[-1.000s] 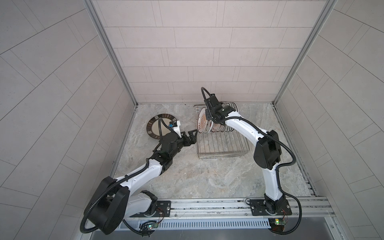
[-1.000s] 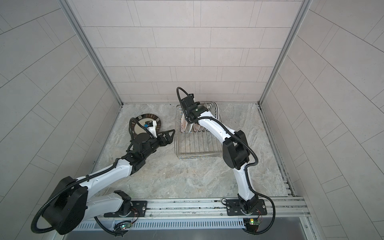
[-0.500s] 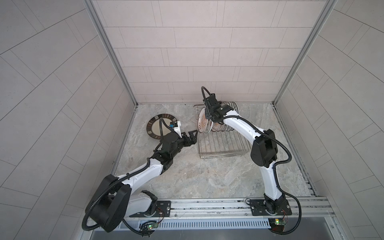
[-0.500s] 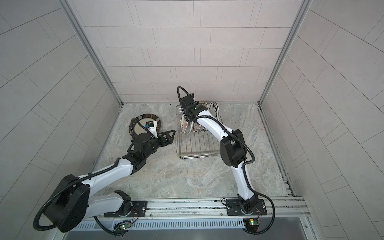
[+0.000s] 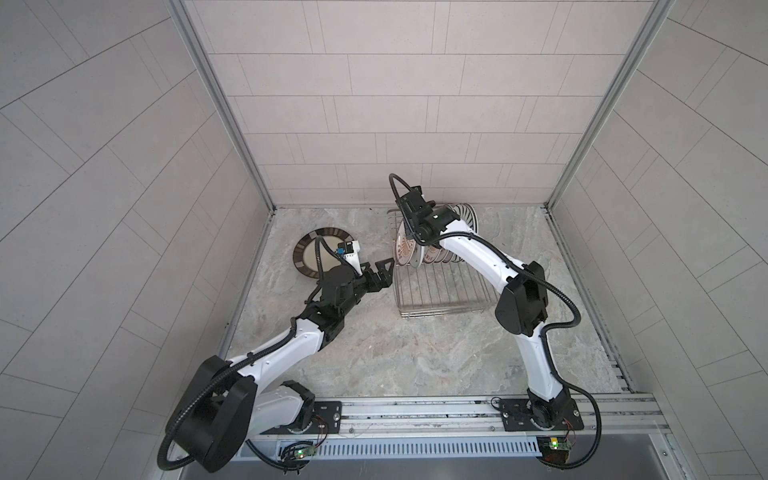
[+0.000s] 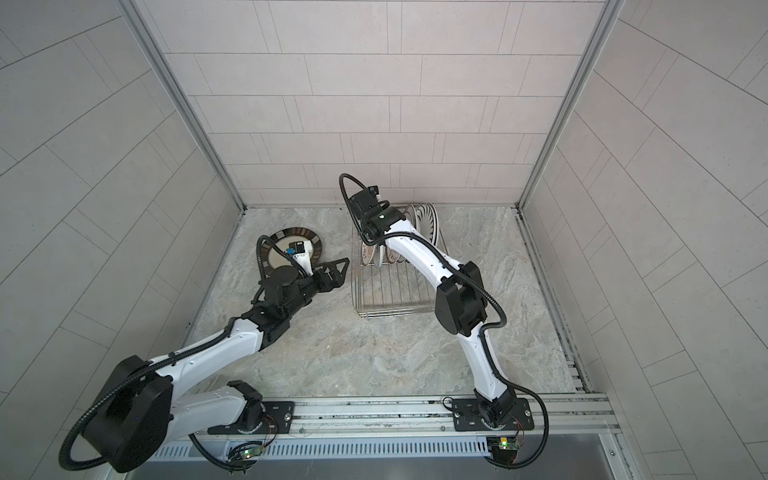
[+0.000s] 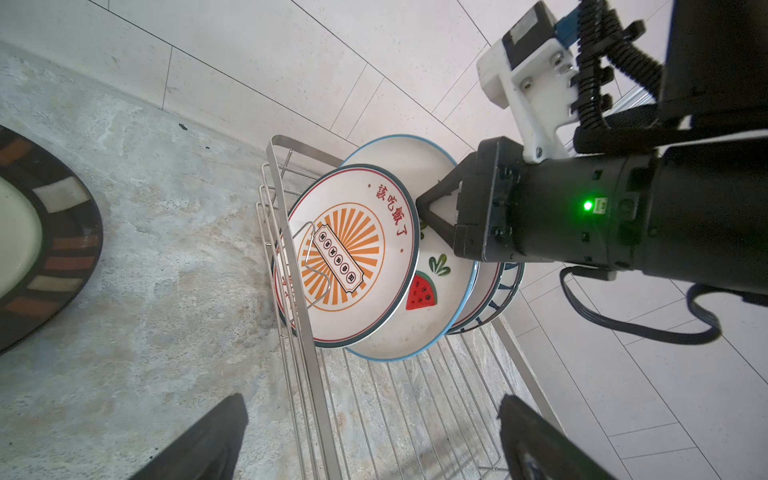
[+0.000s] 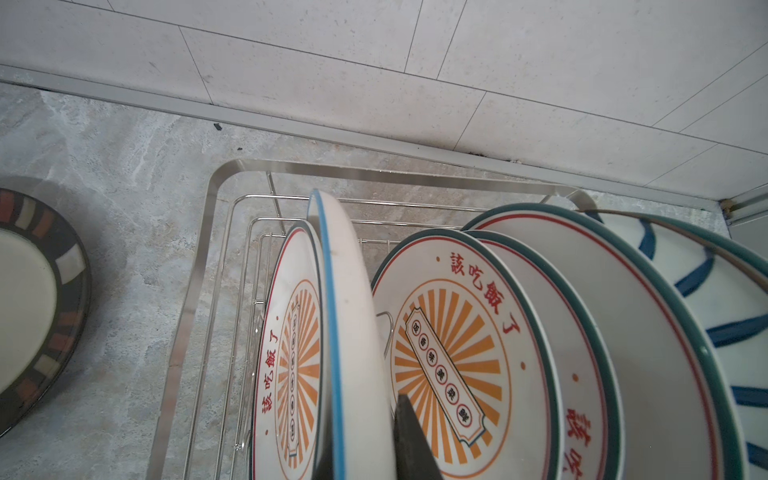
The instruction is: Unload the plates from the dish rack
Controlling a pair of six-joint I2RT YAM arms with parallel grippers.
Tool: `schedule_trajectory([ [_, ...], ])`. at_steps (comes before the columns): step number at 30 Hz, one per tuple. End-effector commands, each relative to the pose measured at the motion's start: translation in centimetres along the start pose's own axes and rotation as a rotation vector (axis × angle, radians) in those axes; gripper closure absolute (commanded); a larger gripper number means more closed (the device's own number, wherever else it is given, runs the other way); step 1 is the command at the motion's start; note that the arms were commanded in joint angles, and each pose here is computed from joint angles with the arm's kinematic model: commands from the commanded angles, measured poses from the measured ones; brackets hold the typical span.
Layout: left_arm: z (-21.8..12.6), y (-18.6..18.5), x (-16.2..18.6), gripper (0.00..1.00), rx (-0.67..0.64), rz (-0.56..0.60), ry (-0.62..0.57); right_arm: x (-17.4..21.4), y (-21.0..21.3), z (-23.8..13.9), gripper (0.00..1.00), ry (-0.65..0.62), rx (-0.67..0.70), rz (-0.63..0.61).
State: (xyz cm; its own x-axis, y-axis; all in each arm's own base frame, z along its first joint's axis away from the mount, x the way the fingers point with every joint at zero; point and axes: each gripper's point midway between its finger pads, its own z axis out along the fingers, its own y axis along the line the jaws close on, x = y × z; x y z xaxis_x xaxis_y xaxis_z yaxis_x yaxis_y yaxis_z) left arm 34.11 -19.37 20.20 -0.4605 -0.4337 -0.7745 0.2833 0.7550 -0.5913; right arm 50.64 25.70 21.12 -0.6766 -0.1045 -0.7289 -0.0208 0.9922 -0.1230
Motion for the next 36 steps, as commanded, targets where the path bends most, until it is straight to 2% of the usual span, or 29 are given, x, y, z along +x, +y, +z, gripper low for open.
schedule_trajectory([
  [1, -0.3, -0.2, -0.4, 0.0, 0.001, 0.002, -0.02, -3.7, -2.0, -3.4, 0.94, -0.109, 0.047, 0.027],
  [9, -0.4, -0.4, -0.7, 0.0, 0.008, 0.005, -0.027, -6.2, -2.9, -7.7, 0.94, -0.196, 0.051, 0.024],
  [24, -1.1, -0.8, -1.0, 0.0, 0.026, -0.003, -0.037, -7.4, -5.6, -12.9, 0.95, -0.268, 0.065, 0.044],
  [31, -1.3, -3.1, -0.9, 0.0, 0.152, 0.029, -0.021, -6.9, -6.8, -16.2, 0.95, -0.318, -0.047, 0.07],
  [36, -1.9, -3.8, -0.7, 0.0, 0.183, 0.04, -0.005, -5.5, -7.7, -18.8, 0.95, -0.352, -0.176, 0.108],
])
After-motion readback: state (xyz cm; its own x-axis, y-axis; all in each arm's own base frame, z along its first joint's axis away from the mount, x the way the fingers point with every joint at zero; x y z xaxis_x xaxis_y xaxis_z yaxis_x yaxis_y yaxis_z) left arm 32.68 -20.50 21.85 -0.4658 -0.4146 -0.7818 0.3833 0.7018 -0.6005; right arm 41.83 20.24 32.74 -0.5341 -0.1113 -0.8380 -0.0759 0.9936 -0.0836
